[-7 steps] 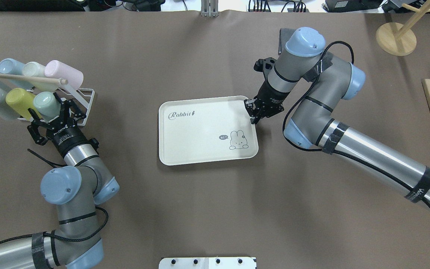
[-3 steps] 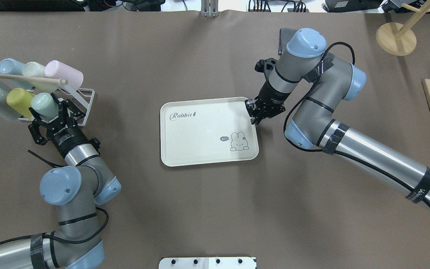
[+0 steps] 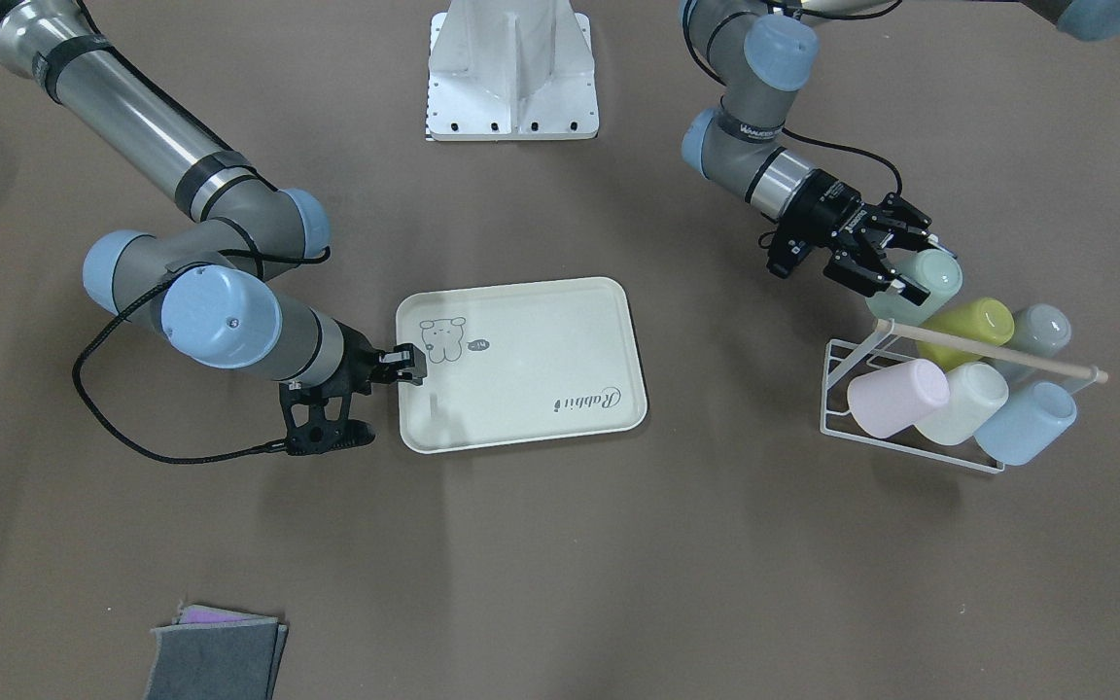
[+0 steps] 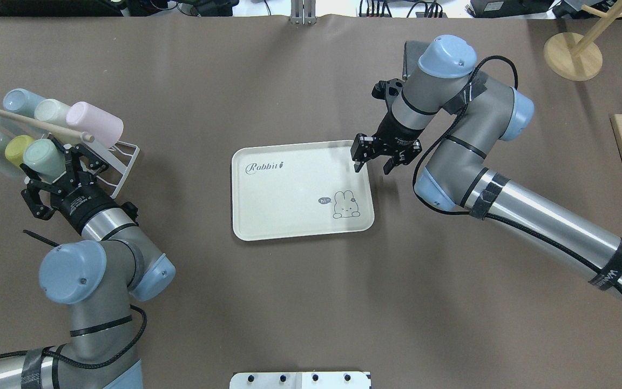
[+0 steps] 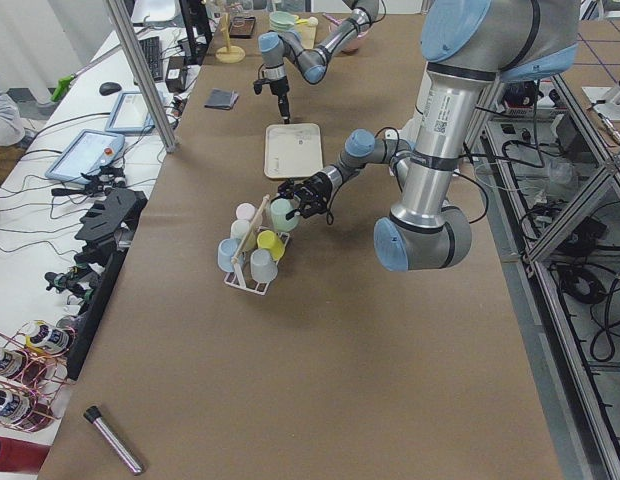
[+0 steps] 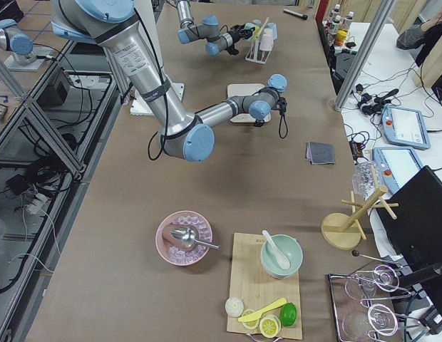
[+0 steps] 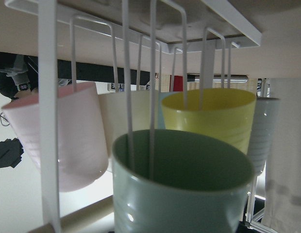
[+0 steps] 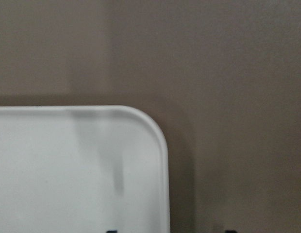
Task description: Pick up and place green cup on tray
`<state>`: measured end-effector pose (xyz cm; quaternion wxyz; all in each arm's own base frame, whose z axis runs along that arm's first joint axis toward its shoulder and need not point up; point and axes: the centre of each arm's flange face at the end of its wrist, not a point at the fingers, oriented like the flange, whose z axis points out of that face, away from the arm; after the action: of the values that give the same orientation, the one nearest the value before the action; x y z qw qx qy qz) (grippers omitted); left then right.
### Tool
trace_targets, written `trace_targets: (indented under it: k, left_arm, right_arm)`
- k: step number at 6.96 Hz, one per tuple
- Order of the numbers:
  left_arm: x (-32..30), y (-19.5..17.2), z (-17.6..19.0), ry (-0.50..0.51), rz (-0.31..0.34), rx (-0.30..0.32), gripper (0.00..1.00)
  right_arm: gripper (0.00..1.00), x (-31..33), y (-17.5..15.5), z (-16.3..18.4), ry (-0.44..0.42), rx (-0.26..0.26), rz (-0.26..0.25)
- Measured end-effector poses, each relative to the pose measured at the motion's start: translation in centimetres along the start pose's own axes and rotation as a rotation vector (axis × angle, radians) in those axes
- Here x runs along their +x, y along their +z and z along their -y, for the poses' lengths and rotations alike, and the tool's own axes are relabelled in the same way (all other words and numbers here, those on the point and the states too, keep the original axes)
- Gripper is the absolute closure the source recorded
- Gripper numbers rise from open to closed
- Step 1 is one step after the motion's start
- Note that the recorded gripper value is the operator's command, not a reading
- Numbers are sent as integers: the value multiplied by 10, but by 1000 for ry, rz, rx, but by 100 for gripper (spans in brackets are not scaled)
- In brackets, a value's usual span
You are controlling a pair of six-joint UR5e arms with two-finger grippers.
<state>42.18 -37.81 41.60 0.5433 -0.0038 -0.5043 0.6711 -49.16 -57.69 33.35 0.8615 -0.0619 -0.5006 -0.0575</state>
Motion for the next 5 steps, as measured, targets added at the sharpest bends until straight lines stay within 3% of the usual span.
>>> trace_targets:
  k: [3, 5]
  left_arm:
    - [-2, -8, -48, -62, -67, 54, 85]
    - [0, -19, -85, -152, -178, 155, 85]
  right_arm:
    - [0, 11, -50, 22, 19, 79, 10]
    - [0, 17, -88, 34, 23, 142, 21]
